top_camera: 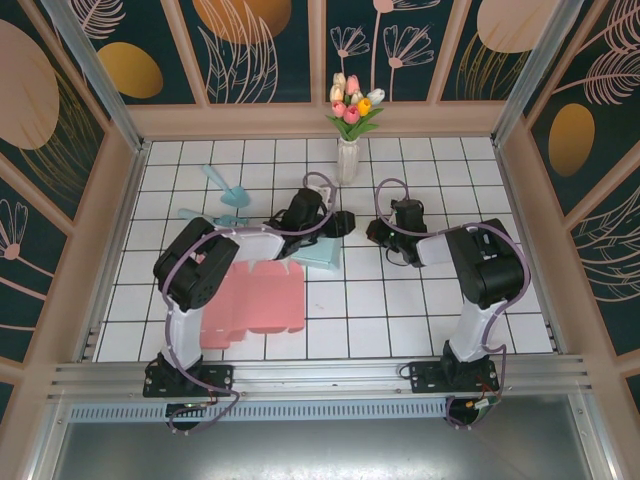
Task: Fold the paper box
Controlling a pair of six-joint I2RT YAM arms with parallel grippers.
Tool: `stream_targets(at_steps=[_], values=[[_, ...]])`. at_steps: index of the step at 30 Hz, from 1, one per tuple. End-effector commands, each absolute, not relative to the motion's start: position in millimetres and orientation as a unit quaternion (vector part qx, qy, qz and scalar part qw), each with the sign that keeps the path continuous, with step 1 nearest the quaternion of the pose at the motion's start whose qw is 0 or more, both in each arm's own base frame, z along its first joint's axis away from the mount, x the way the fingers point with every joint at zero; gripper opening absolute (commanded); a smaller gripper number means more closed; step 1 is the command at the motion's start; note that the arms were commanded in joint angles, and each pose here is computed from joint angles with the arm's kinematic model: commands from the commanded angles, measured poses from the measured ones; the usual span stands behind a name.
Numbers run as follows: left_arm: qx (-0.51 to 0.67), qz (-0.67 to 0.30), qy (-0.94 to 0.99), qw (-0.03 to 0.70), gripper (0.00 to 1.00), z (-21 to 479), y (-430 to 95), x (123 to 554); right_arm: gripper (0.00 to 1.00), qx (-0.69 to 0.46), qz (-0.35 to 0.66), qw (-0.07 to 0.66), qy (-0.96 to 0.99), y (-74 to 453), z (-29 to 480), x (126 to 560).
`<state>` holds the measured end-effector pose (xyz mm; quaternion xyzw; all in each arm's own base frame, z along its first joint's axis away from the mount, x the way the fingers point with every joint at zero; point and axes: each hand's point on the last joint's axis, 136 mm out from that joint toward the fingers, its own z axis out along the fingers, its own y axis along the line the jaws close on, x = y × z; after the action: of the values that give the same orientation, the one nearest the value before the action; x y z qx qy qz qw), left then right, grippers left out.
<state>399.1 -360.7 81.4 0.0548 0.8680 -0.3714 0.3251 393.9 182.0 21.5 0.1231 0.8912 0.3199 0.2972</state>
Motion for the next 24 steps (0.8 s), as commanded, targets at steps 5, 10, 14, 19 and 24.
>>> stream_targets(at_steps=[5, 10, 14, 19, 24], values=[[-0.009, -0.318, 0.881, 0.349, 0.57, 93.4, -300.5, 411.2, 0.01, 0.099, 0.336, 0.249, 0.903, 192.8, 10.1, 366.3], [-0.030, -0.309, 0.875, 0.371, 0.58, 108.5, -275.4, 410.7, 0.01, 0.058, 0.337, 0.240, 0.909, 210.9, 13.0, 366.4], [-0.047, -0.253, 0.894, 0.367, 0.59, 83.2, -245.9, 402.9, 0.00, 0.013, 0.341, 0.224, 0.913, 232.9, 12.4, 371.5], [-0.065, -0.262, 0.899, 0.345, 0.59, 52.9, -230.1, 407.4, 0.00, -0.007, 0.346, 0.202, 0.916, 247.0, 3.7, 381.0], [-0.028, -0.310, 0.890, 0.333, 0.59, 50.2, -253.0, 411.5, 0.00, -0.024, 0.345, 0.185, 0.920, 255.6, -3.4, 388.0]])
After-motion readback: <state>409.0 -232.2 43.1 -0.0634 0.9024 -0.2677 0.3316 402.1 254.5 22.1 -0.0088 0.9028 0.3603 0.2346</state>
